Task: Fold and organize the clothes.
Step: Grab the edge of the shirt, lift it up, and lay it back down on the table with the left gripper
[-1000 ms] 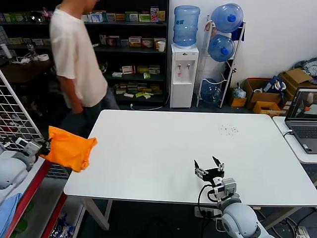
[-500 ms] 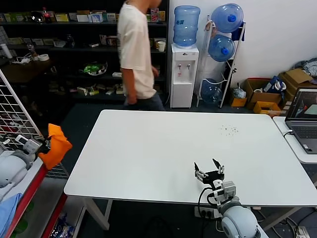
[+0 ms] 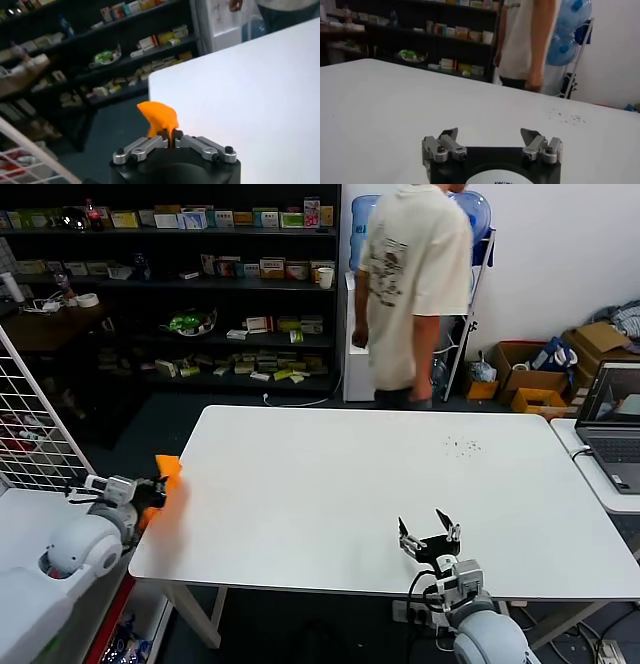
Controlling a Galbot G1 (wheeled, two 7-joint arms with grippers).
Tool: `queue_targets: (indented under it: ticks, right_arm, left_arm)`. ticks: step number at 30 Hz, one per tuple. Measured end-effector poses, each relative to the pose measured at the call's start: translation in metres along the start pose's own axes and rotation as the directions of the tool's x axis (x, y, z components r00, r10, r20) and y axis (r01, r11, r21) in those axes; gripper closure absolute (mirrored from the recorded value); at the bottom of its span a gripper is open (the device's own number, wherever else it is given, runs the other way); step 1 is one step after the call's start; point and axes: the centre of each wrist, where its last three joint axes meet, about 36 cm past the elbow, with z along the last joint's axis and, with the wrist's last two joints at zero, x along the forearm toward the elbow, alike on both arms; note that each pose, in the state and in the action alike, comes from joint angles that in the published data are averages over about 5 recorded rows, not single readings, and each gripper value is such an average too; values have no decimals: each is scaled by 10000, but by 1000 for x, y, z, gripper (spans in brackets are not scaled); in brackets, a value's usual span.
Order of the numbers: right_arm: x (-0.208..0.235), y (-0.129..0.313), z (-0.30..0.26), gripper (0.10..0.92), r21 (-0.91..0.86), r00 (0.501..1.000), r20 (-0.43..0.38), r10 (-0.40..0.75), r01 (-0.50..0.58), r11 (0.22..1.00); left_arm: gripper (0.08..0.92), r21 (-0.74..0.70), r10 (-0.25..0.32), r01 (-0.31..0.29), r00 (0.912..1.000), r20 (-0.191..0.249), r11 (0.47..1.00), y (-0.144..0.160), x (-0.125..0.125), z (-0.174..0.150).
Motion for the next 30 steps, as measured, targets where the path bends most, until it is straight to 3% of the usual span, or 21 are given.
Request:
queue_targets:
  ticks: [8, 20, 30]
  right_arm:
    - [-1, -6, 4, 200, 182, 9999, 141, -59, 56, 9998]
    - [1, -20, 8, 200, 74, 9975, 696, -153, 148, 9999]
    - [-2, -32, 9, 200, -98, 9951, 984, 97, -87, 9999]
  left_arm:
    - [872, 1573, 803, -804, 9967, 65, 9843, -62, 2, 1]
    - [872, 3651, 1465, -1568, 9876, 559, 9177, -172, -22, 11]
    - [872, 5014, 1879, -2309, 9728, 1354, 8339, -265, -28, -3]
